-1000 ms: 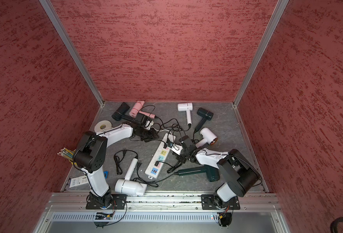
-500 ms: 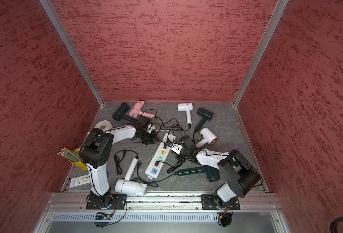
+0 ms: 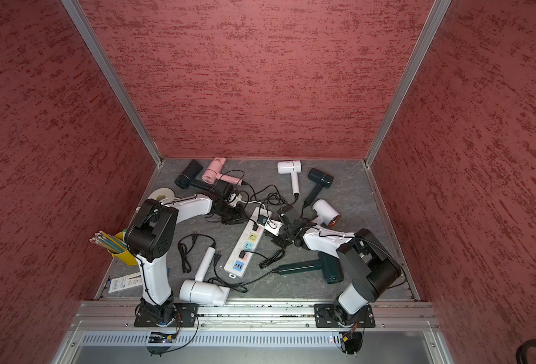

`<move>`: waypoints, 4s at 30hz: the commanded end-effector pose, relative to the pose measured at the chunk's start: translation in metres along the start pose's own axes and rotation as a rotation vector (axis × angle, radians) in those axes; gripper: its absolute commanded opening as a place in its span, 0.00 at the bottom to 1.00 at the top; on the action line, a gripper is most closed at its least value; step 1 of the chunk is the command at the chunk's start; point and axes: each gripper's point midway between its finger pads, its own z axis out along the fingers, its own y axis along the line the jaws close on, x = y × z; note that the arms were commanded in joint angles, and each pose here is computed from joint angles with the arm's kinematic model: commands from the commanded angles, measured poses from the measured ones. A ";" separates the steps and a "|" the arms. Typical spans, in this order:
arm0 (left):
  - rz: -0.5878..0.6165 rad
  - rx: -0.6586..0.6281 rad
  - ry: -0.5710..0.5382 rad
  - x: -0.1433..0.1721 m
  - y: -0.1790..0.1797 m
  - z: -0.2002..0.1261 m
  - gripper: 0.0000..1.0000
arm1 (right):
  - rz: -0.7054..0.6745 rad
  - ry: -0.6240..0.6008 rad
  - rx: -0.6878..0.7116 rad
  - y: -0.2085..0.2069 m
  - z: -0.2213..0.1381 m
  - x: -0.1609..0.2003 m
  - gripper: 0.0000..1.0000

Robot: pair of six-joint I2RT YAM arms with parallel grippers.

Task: Charge the blow dryers
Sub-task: Insert the plug into the socket.

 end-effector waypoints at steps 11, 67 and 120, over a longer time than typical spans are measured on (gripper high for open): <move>0.012 0.034 -0.008 -0.013 0.004 0.010 0.32 | 0.133 -0.069 -0.018 -0.008 0.011 -0.038 0.00; 0.054 0.149 -0.006 -0.023 -0.010 0.016 0.31 | 0.252 -0.312 0.041 0.006 0.004 -0.063 0.00; 0.053 0.124 0.053 0.005 -0.005 0.032 0.29 | 0.353 -0.228 0.081 -0.016 0.047 -0.062 0.00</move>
